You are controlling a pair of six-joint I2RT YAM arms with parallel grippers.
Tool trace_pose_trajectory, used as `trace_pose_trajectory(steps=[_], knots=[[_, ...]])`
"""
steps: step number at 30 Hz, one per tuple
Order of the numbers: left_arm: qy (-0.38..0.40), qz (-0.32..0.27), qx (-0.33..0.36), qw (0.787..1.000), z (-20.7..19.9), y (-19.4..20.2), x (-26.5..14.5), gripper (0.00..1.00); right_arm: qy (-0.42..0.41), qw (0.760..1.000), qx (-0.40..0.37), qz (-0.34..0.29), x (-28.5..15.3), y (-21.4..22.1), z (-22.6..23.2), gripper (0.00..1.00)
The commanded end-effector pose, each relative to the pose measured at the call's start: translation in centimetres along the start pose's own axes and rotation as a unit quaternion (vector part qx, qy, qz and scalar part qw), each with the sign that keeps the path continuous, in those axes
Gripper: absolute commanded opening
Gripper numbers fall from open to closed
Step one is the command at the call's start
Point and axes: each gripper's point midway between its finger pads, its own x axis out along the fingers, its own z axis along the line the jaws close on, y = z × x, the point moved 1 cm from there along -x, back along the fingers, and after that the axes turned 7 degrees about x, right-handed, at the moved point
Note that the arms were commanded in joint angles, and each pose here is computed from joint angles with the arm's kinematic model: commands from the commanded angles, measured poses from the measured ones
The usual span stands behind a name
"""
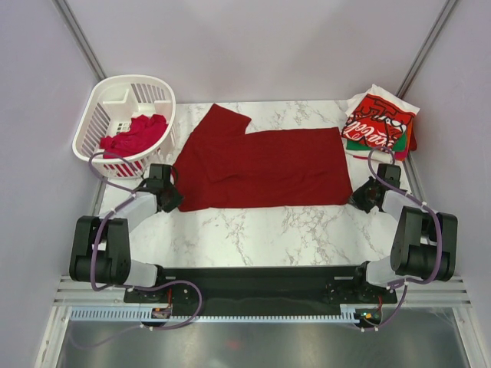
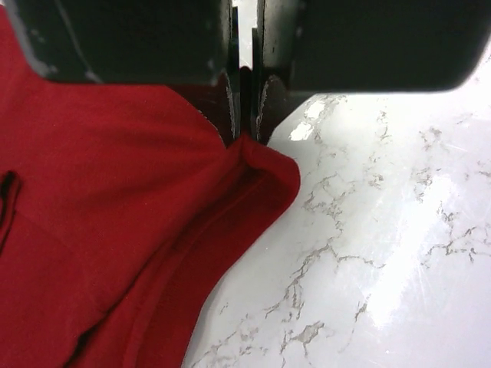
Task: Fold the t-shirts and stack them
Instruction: Fold the tshirt
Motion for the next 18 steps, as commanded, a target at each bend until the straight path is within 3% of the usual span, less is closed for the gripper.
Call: trace_pose_trajectory(steps=[1, 9, 18], knots=[[0.012, -0.047, -0.014, 0.999, -0.9, -2.6, -0.7, 0.02, 0.011, 1.000, 0.016, 0.006, -0.5, 0.3, -0.8, 0.00], [0.060, -0.019, -0.036, 0.997, -0.5, 0.6, -4.3, 0.02, 0.038, 0.997, 0.060, -0.034, -4.8, -1.7, -4.0, 0.00], [0.109, 0.030, -0.056, 0.992, 0.3, 5.4, -7.2, 0.04, 0.027, 0.997, 0.060, -0.029, -7.0, 1.0, -4.8, 0.00]])
